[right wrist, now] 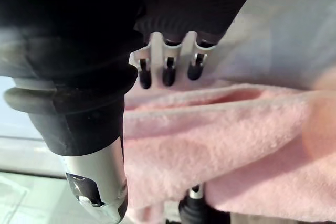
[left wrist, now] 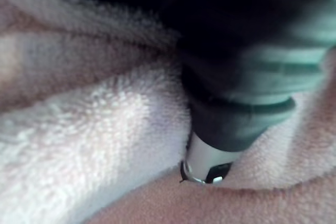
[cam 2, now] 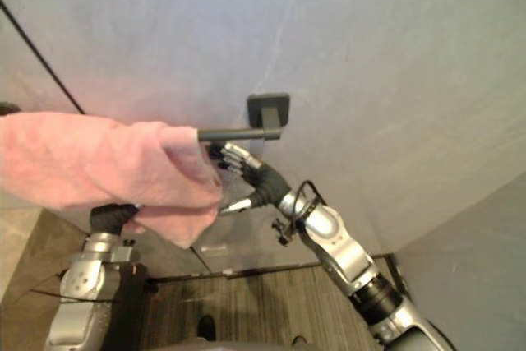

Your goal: Organize washtable

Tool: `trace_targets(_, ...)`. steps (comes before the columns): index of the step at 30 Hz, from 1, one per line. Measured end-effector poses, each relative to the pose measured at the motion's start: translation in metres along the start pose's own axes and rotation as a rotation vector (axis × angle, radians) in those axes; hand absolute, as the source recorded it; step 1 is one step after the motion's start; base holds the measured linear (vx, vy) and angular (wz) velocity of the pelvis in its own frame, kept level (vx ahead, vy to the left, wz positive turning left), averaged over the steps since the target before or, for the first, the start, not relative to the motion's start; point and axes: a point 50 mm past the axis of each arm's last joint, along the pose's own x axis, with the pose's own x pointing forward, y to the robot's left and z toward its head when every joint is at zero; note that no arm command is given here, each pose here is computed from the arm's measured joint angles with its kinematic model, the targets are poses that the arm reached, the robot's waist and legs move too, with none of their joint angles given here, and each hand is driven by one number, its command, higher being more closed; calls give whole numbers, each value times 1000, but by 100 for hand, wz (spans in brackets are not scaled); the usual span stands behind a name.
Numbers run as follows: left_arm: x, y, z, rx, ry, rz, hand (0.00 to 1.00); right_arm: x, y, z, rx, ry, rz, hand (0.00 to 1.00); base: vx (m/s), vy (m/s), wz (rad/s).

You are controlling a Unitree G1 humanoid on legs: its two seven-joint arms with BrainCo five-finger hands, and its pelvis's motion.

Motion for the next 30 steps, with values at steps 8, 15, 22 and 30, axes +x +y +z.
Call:
trace_targets(8, -1, -2, -3, -20, 6, 14, 100, 17, 14, 2, 5, -19, 81, 0, -13, 2, 0)
trace_targets(15, -1, -4, -4, -33, 7, 21, 100, 27, 14, -1, -4, -12, 77, 0, 0, 0, 0)
trace_targets(22, -2, -2, -12, -36, 43, 47, 100, 36, 17, -3, -17, -5, 88, 0, -4, -1, 1)
trace_targets(30, -3, -2, -12, -40, 43, 50, 100, 50, 16, 2, -28, -31, 64, 0, -19, -4, 3)
